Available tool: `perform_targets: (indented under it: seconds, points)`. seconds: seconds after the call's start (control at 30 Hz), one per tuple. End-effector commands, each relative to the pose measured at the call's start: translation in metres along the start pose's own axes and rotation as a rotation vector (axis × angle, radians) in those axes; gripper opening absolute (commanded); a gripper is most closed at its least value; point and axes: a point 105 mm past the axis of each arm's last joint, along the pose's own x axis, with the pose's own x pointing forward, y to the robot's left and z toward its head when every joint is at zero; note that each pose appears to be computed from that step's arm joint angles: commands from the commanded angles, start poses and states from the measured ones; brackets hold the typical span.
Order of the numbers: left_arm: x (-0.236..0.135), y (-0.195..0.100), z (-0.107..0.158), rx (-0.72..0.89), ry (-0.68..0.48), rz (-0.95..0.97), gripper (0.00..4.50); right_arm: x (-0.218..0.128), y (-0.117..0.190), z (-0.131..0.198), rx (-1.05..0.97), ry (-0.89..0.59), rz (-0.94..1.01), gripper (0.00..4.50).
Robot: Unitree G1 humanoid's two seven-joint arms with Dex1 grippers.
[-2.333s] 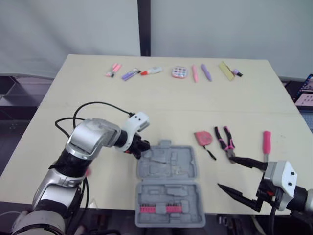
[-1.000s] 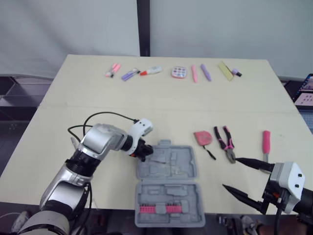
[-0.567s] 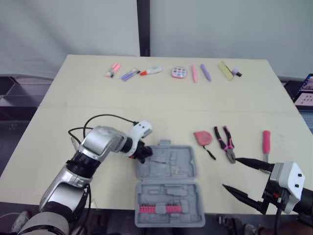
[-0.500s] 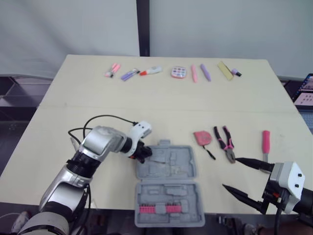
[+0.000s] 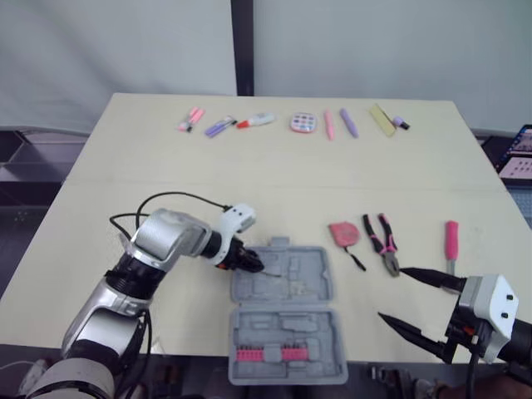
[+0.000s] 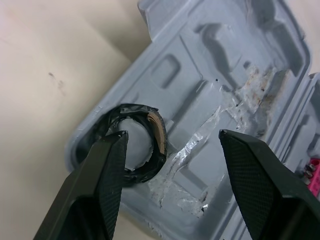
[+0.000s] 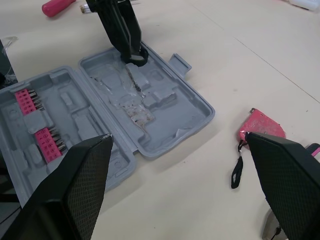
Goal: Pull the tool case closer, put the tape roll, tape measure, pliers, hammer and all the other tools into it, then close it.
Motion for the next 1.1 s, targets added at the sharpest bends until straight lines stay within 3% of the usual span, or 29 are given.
perform_targets:
  seconds: [0.03, 0.17, 0.3, 0.4, 0.53, 0.77, 1.1]
  points:
    - [-0.019, -0.007, 0.012, 0.042, -0.069, -0.02, 3.11, -0.001, 0.003, 0.006, -0.023, -0.02, 0.003, 4.5]
    - [-0.035, -0.004, 0.011, 0.056, -0.137, -0.031, 3.11, -0.002, 0.002, 0.006, -0.022, -0.018, 0.001, 4.5]
    - [-0.052, 0.004, 0.012, 0.117, -0.292, -0.06, 3.11, -0.001, 0.0, 0.007, -0.027, -0.02, -0.002, 4.5]
    - [-0.052, 0.015, 0.002, 0.174, -0.314, -0.043, 3.11, 0.001, -0.001, 0.007, -0.028, -0.025, -0.005, 4.5]
    - [-0.052, 0.015, -0.002, 0.255, -0.388, -0.084, 1.41, 0.003, 0.0, 0.007, -0.026, -0.03, -0.009, 4.5]
    - [-0.04, 0.022, -0.017, 0.454, -0.462, -0.08, 1.41, 0.004, 0.002, 0.006, -0.02, -0.039, -0.019, 4.5]
    - [-0.011, 0.034, -0.016, 0.63, -0.539, -0.058, 1.41, 0.003, 0.007, 0.003, -0.007, -0.04, -0.038, 4.5]
